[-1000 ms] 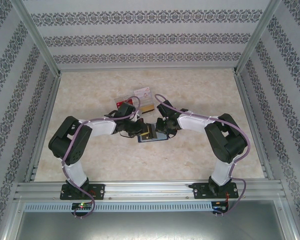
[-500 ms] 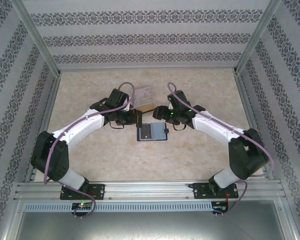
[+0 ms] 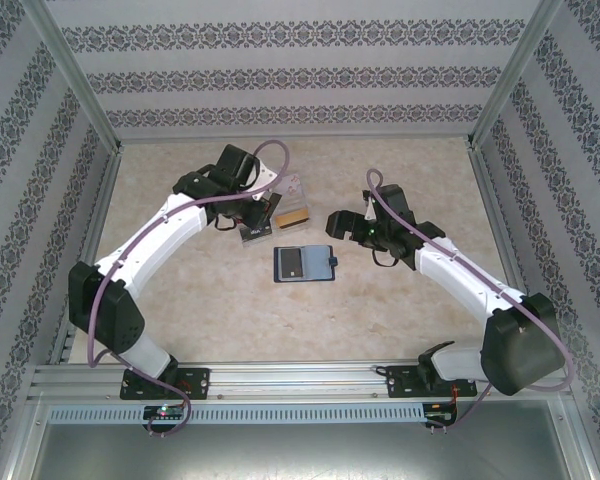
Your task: Take the credit cards out of the card holder
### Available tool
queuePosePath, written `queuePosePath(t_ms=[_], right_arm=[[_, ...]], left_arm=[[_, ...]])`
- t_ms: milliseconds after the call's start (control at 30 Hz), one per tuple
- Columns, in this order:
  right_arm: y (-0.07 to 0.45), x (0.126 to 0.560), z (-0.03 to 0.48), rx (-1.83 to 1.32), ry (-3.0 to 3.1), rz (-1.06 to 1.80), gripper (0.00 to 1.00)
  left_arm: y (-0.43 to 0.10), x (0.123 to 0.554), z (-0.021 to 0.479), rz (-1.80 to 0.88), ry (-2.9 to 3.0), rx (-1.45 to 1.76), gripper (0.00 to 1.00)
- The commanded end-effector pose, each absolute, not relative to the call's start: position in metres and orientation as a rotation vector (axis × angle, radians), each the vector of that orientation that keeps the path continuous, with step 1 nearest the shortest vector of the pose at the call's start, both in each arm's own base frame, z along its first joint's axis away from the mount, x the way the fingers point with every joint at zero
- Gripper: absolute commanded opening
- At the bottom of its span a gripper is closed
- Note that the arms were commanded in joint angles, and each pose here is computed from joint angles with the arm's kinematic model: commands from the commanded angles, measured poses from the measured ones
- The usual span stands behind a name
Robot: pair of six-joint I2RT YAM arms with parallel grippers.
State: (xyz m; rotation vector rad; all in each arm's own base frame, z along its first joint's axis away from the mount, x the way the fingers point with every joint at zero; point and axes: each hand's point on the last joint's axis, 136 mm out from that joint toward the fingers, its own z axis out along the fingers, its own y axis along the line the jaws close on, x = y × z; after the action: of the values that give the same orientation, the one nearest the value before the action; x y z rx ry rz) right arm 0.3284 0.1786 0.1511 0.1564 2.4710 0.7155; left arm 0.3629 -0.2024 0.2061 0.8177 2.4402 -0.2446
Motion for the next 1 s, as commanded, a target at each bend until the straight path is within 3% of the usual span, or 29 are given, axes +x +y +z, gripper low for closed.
queuePosePath(t_ms=[0,333,967], right_arm=[[0.169,0.327,0.14,0.175,2.503,0.675,0.98],[0.165,0.333,0.133,0.247,2.52,0.684,0.98],[0.169,0.33,0.132,0.306,2.548,0.702,0.98]], left_arm=[[-0.185,0.365,0.189,-0.075,2.436,1.093,0.0],[-0.181,0.362,0.163,-0.12,2.462,1.397,0.0],[-0.159,0.394,0.116,0.051,2.537,1.581,0.0]])
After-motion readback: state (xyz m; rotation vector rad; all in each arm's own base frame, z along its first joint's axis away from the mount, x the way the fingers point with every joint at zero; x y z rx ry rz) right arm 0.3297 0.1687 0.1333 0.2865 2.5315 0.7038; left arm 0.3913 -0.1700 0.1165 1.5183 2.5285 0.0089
